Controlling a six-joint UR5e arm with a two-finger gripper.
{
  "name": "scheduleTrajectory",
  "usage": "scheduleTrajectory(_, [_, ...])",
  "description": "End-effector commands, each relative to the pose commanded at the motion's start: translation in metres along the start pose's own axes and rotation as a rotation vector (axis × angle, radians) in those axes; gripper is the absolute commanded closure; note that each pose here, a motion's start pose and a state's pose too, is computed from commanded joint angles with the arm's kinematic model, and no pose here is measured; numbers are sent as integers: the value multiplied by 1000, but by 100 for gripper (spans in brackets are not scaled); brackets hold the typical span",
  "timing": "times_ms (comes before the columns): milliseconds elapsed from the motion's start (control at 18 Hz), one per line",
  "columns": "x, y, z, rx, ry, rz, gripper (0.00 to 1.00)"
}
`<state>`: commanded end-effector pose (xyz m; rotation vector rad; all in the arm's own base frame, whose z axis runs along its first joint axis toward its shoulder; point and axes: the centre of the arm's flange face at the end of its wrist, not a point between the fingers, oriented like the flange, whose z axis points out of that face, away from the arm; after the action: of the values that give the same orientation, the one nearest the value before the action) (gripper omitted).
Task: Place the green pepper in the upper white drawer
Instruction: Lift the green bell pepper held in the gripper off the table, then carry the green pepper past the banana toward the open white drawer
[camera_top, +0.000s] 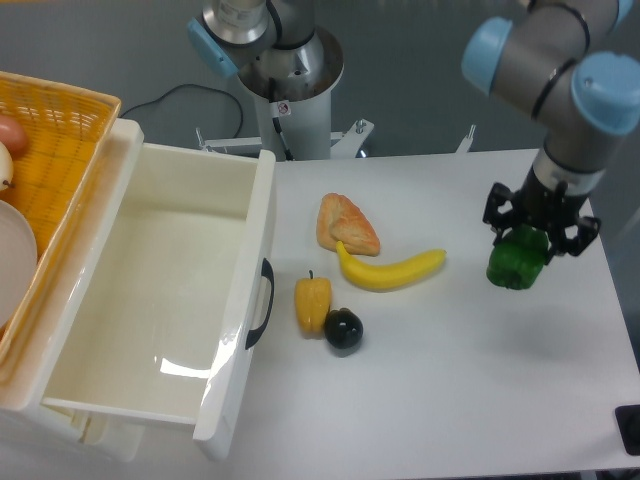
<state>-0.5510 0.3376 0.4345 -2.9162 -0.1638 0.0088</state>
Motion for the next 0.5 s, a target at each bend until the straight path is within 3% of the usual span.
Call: scheduleTrajectory(500, [75,-13,-53,150,14,-95,82])
